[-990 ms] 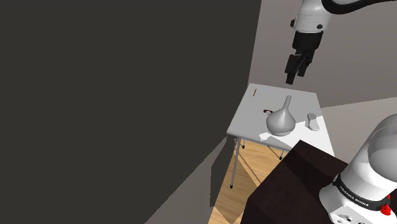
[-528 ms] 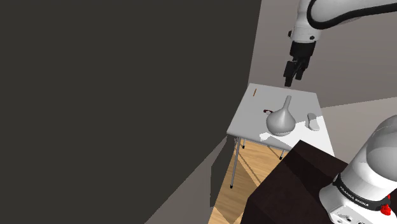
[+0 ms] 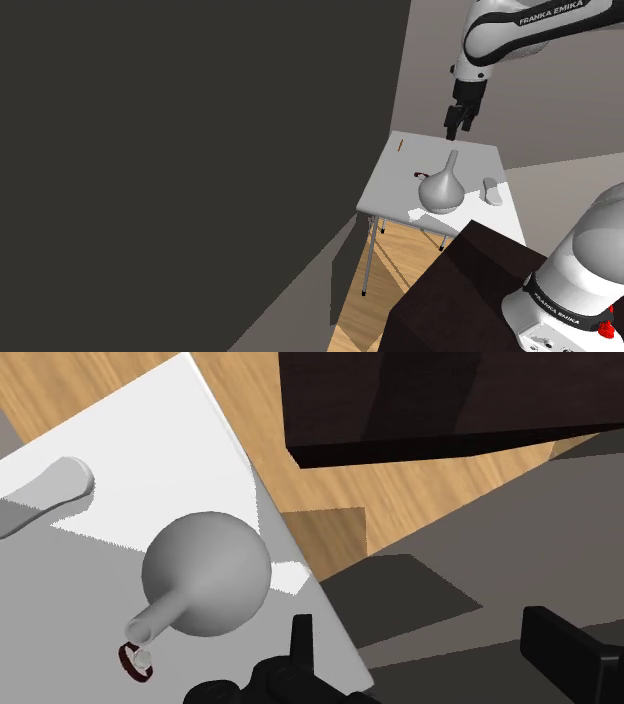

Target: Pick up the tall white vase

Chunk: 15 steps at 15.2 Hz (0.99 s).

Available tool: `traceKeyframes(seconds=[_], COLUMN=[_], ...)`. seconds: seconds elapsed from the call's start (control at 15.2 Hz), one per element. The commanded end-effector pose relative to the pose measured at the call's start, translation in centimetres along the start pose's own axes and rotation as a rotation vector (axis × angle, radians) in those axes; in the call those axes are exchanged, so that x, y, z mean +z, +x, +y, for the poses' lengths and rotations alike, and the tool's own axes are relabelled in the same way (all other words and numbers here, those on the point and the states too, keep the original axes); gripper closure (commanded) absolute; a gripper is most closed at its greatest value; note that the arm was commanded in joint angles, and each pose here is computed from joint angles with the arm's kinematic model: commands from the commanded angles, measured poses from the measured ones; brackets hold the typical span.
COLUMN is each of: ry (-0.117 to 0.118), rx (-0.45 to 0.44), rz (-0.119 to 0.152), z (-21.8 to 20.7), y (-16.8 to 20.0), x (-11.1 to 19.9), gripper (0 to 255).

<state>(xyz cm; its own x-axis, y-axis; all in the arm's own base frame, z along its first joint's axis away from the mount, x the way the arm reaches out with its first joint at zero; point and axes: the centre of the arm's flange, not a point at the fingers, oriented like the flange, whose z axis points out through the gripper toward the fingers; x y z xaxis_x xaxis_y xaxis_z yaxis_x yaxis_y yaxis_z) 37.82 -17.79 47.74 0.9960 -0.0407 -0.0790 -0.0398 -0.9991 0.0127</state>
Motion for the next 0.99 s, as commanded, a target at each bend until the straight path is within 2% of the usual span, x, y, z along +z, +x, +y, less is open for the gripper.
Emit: traceKeyframes(seconds=[0.0, 0.92], ry=[0.001, 0.019], rx=[0.005, 0.042], rz=[-0.006, -0.055], z=[2.1, 17.2], y=[1.2, 7.5], x=[1.4, 11.0], gripper=[0, 0])
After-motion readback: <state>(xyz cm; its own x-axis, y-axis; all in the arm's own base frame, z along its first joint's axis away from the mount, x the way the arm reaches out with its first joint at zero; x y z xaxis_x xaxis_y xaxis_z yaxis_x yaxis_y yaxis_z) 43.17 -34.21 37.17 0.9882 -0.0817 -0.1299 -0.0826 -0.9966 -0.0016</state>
